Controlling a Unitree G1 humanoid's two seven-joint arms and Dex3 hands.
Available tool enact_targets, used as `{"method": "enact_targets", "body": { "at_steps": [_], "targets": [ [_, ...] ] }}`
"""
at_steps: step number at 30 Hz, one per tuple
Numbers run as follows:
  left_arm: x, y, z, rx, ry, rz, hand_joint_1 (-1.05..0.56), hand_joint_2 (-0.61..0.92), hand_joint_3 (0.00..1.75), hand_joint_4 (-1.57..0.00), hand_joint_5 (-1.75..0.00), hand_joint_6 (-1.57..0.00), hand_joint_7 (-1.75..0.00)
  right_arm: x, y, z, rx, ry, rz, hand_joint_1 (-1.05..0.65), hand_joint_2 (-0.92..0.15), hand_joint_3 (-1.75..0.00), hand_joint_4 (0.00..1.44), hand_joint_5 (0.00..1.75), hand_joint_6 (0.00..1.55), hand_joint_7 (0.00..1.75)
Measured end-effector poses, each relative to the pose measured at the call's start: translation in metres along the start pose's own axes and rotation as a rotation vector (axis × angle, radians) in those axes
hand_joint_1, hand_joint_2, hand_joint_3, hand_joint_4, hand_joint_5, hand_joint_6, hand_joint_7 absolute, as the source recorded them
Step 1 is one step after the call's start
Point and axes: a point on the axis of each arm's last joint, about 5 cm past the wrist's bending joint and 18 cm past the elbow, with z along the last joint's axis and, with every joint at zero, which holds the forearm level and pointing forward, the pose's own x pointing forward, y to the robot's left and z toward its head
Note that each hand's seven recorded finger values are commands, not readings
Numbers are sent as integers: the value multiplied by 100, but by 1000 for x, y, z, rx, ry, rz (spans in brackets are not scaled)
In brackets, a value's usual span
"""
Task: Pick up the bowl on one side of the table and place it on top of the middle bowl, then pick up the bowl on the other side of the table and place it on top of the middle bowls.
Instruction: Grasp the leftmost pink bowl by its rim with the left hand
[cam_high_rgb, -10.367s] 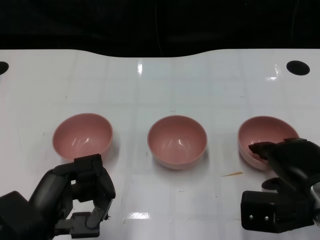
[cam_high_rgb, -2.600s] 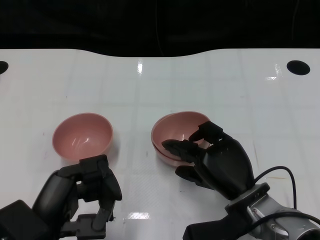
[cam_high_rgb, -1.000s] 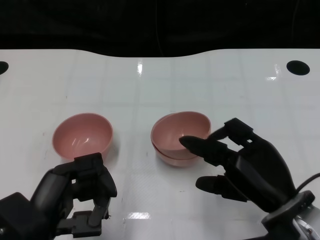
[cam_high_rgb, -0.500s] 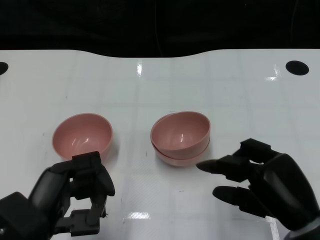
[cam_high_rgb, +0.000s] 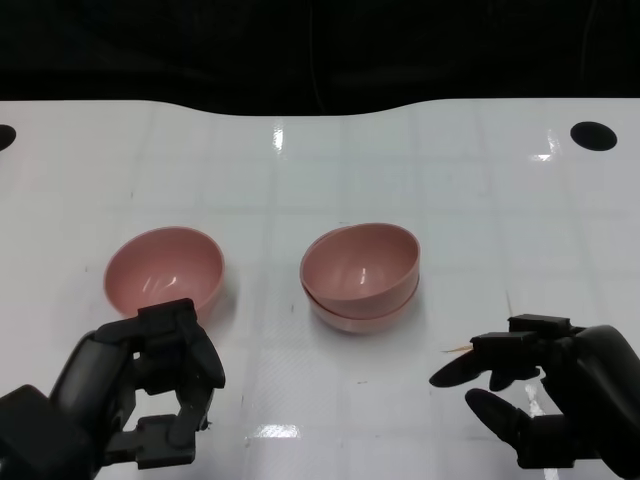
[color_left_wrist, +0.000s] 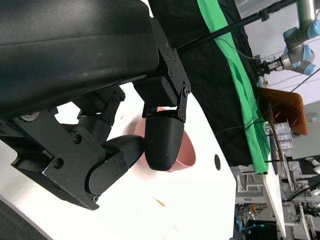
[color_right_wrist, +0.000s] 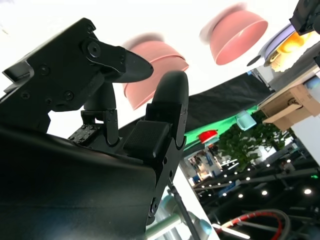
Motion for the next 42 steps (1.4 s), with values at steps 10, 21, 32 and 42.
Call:
{"method": "enact_targets", "body": {
  "at_steps": [10,21,32,42],
  "targets": [
    [0,16,13,143,-54,-7,-24,61,82,-74,-144,-80,-101,-2,2,-1,51,65,-14,-5,-19,-160,89,175,83,140],
    [6,32,35,277,-90,-33,-29,85,22,-67,-85,-79,-24,-1,4,-2,101,86,-7,-7,-16,-165,91,175,79,148],
    [18,40,50,625,-97,-85,-40,89,0,-66,-52,-77,0,-1,5,-2,114,94,-3,-7,-15,-165,89,175,80,146],
    [41,39,56,976,-110,-115,-47,83,0,-67,-44,-74,0,-1,7,-1,116,110,0,-8,-15,-165,90,175,81,145]
  ]
}}
